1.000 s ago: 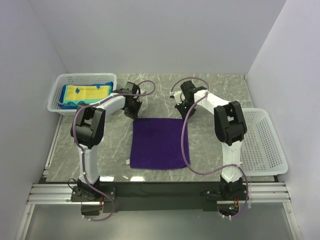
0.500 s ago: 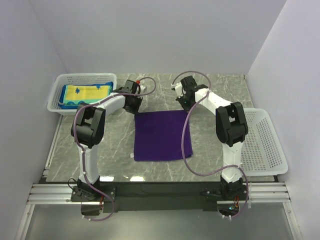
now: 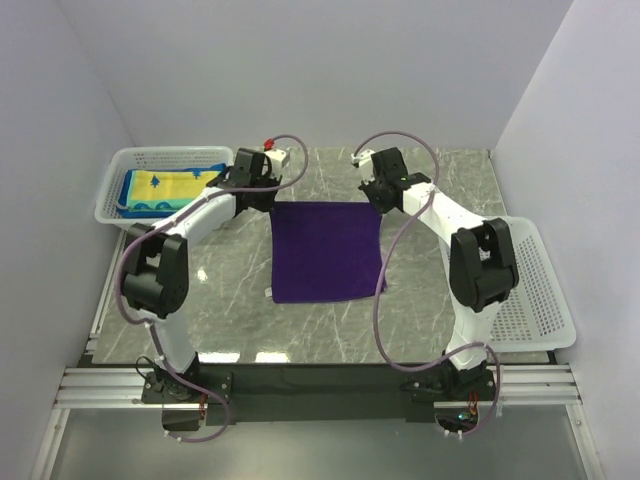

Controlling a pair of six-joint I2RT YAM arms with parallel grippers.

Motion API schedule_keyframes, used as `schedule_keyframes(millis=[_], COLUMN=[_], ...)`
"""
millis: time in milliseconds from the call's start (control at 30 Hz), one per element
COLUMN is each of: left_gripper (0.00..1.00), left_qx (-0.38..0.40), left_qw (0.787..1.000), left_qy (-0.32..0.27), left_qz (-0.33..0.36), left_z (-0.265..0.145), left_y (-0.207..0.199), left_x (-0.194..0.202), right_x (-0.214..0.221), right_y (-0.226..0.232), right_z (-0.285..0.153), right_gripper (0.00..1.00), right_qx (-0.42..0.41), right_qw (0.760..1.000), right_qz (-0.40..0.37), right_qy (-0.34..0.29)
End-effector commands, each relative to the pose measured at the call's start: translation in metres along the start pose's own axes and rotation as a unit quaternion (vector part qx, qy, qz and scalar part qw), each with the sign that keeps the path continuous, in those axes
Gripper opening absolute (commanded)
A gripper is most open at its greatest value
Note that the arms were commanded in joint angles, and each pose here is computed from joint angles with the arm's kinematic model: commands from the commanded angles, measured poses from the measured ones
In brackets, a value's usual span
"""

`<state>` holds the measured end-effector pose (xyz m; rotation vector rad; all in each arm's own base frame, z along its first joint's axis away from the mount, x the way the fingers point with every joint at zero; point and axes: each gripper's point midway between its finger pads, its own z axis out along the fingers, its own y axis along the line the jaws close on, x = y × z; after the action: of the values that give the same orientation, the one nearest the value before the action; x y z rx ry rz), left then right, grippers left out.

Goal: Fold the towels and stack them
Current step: Fold the towel

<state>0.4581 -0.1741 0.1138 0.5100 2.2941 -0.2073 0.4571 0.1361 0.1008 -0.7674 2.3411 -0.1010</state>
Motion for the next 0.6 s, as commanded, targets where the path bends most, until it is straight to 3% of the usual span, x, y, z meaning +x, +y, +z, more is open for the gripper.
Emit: schedule_keyframes(millis=[0,333,567], left_gripper=[0.01,0.01,0.01], left_qx=[-0.025,-0.017,-0.057], left_qw=[0.999,0.999,0.997], left_qy=[-0.028,-0.009,0.015], left_qz=[0.004,-0.033,-0.052], left_z=[-0.023,-0.048,-0.066], left_y=[0.015,-0.010,-0.025], left_x=[-0.010,0.026,0.054], right_x=[-0.008,0.026,0.061], right_y=[-0.030,-0.005,0.023], right_z=[-0.028,-0.055,-0.072], right_gripper=[0.00,0.00,0.00], right_qx=[0.068,0.063,0.045], right_qw=[0.997,0.997,0.998], right_qz=[0.016,0.029,0.042], right_qy=[-0.026,-0.026,0.000])
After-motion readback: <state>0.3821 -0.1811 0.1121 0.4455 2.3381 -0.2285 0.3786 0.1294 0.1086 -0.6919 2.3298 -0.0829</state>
